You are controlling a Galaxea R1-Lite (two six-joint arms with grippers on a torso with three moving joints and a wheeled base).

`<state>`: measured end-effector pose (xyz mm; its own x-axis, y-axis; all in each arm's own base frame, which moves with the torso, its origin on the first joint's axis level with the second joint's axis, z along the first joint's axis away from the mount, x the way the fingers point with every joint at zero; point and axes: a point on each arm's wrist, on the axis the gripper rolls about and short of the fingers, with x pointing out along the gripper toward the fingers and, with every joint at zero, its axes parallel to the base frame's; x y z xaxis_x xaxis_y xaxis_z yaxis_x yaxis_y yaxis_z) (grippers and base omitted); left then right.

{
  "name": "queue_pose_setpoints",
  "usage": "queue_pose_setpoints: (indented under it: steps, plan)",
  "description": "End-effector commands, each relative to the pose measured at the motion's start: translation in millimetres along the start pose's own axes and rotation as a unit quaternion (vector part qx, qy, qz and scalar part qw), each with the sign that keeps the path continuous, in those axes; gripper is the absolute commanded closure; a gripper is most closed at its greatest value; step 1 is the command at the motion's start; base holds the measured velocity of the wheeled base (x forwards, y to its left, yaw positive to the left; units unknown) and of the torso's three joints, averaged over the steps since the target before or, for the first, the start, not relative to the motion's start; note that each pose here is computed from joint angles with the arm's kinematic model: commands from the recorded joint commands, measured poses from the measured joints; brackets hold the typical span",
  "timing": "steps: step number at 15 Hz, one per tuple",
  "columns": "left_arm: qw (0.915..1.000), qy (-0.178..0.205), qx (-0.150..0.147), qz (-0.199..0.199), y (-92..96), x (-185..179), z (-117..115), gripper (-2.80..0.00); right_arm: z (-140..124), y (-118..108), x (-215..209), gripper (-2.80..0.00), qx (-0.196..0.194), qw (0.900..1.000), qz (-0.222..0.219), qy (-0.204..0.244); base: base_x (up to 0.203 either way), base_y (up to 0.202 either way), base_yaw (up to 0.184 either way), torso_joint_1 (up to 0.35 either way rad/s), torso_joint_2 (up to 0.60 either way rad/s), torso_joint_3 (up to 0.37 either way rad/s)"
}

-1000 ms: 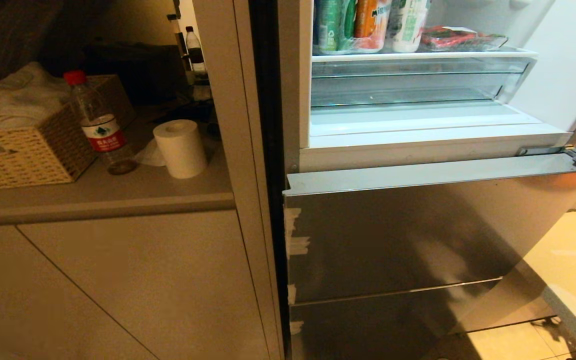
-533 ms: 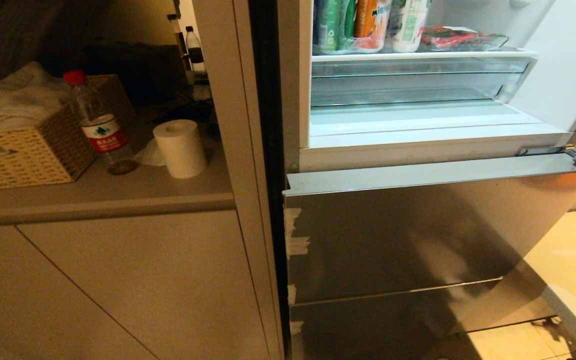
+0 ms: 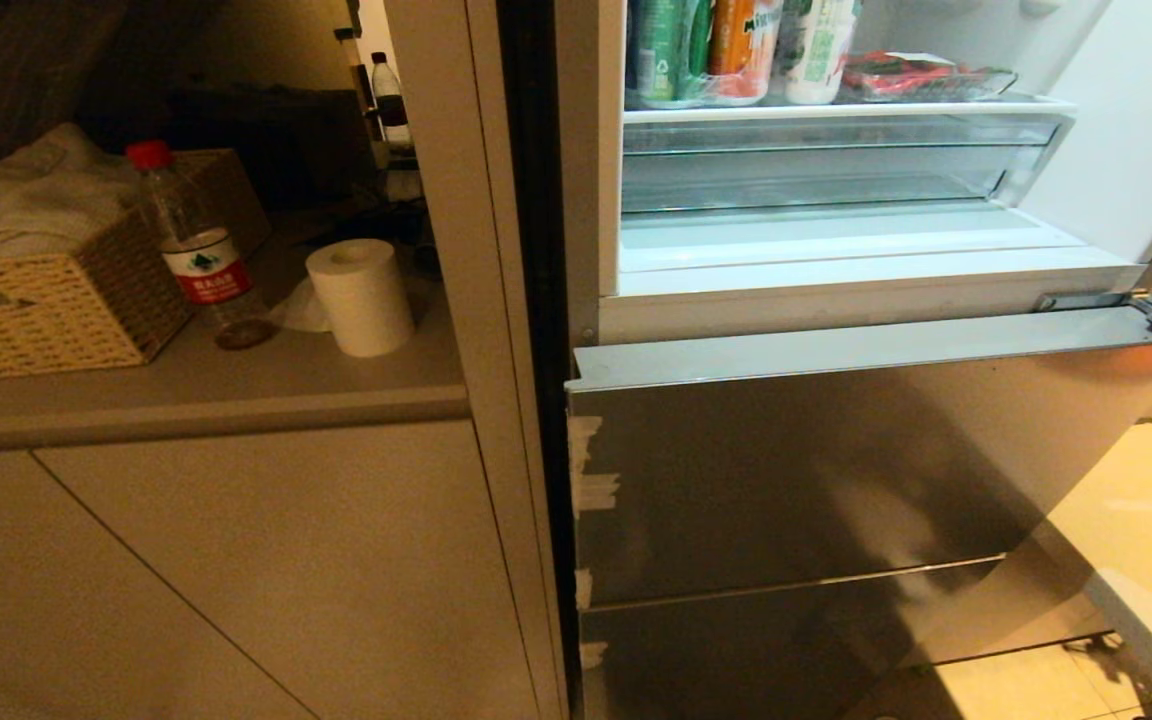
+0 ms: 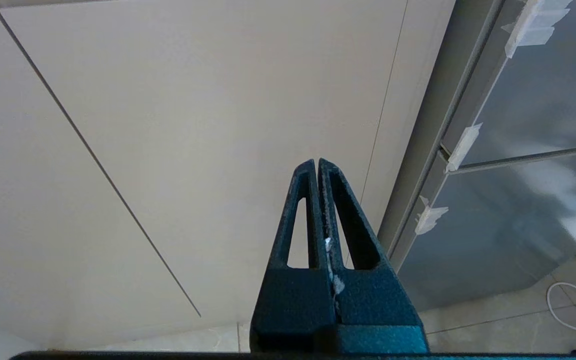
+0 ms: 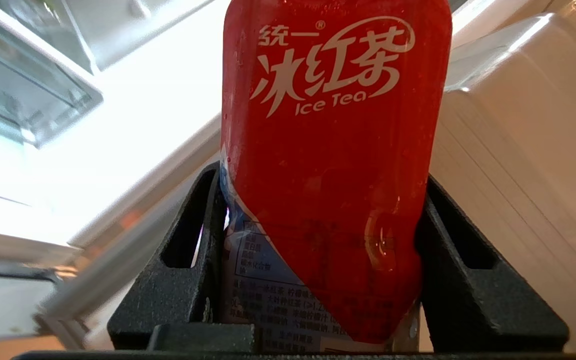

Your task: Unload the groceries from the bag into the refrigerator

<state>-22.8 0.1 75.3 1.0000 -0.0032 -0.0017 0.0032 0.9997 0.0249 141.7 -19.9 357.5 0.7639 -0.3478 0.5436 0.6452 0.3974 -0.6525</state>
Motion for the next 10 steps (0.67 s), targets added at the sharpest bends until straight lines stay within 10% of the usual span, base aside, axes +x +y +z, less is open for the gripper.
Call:
queue_pose_setpoints:
  steps: [1,10]
  plan:
    - [1.0000,0.000,0.000,0.000,0.0,0,0,0.00,-1,-1,1,0.00,-0.013,1.000,-0.005,0.003,0.000,0.000,0.000,0.000,0.00,0.000]
    - [1.0000,0.001,0.001,0.000,0.0,0,0,0.00,-24,-4,-4,0.00,-0.052,0.997,-0.023,0.059,0.000,0.000,0.000,0.000,0.00,0.000]
